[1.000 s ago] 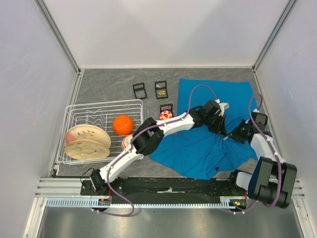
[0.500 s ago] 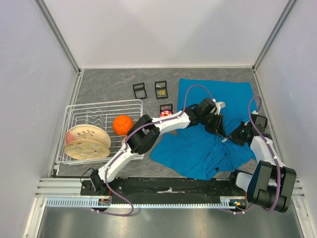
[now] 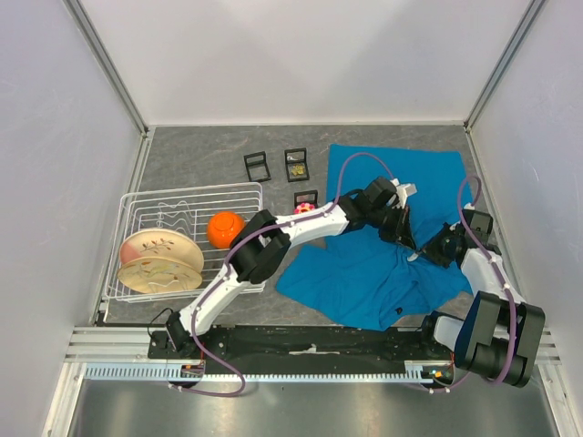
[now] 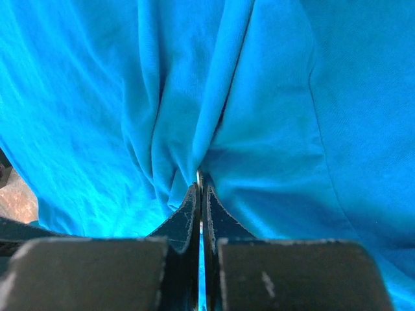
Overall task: Remove the brooch from the garment
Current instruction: Remove the brooch from the clothes.
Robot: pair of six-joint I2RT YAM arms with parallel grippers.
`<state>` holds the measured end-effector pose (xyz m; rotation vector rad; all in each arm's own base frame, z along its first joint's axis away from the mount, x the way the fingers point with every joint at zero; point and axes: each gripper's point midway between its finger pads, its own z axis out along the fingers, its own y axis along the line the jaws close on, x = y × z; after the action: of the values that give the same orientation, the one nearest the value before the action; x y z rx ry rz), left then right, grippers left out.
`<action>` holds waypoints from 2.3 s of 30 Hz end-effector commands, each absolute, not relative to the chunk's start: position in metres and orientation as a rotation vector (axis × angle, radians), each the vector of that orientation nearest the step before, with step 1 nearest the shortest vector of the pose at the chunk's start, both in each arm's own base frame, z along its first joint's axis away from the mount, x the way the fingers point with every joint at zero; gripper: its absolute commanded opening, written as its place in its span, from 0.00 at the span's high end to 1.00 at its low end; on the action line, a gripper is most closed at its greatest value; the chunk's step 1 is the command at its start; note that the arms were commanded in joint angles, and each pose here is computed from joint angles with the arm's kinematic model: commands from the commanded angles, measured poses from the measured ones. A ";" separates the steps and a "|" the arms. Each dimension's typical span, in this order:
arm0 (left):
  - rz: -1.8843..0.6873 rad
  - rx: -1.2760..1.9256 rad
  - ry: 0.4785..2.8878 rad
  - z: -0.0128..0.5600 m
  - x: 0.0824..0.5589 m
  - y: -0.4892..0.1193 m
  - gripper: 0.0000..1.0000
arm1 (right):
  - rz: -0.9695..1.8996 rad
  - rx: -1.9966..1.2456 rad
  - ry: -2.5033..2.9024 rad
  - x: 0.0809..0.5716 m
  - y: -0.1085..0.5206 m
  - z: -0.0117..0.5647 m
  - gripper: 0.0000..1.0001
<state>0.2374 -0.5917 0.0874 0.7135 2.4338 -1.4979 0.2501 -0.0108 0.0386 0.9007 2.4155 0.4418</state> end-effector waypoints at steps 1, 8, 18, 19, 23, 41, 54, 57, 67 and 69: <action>-1.454 0.718 2.440 0.072 0.242 -0.600 0.92 | 0.456 0.876 2.387 0.261 -0.015 0.050 1.00; -1.388 0.698 2.486 0.046 0.245 -0.600 0.92 | 0.471 0.877 2.387 0.261 -0.014 0.051 1.00; -1.404 0.722 2.499 0.038 0.234 -0.611 0.90 | 0.488 0.881 2.388 0.261 -0.013 0.050 1.00; -1.401 0.721 2.509 0.033 0.233 -0.611 0.90 | 0.490 0.881 2.388 0.261 -0.013 0.051 1.00; -1.397 0.718 2.507 0.032 0.236 -0.613 0.90 | 0.507 0.873 2.382 0.262 -0.010 0.053 1.00; -1.450 0.718 2.528 0.041 0.230 -0.625 0.91 | 0.452 0.790 2.420 0.260 0.011 0.049 1.00; -1.587 0.648 2.508 0.094 0.226 -0.633 0.94 | 0.458 0.724 2.417 0.261 0.027 0.052 1.00; -1.630 0.670 2.488 0.102 0.223 -0.635 0.94 | 0.491 0.671 2.433 0.262 0.032 0.050 1.00; -1.742 0.779 2.499 0.101 0.209 -0.630 0.93 | 0.505 0.528 2.471 0.262 0.044 0.049 1.00; -1.757 0.776 2.507 0.101 0.210 -0.628 0.93 | 0.492 0.517 2.459 0.262 0.044 0.052 1.00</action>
<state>0.2389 -0.5982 0.0387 0.6163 2.6974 -1.4481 0.2639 0.0020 0.0451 0.6255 2.4318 0.2726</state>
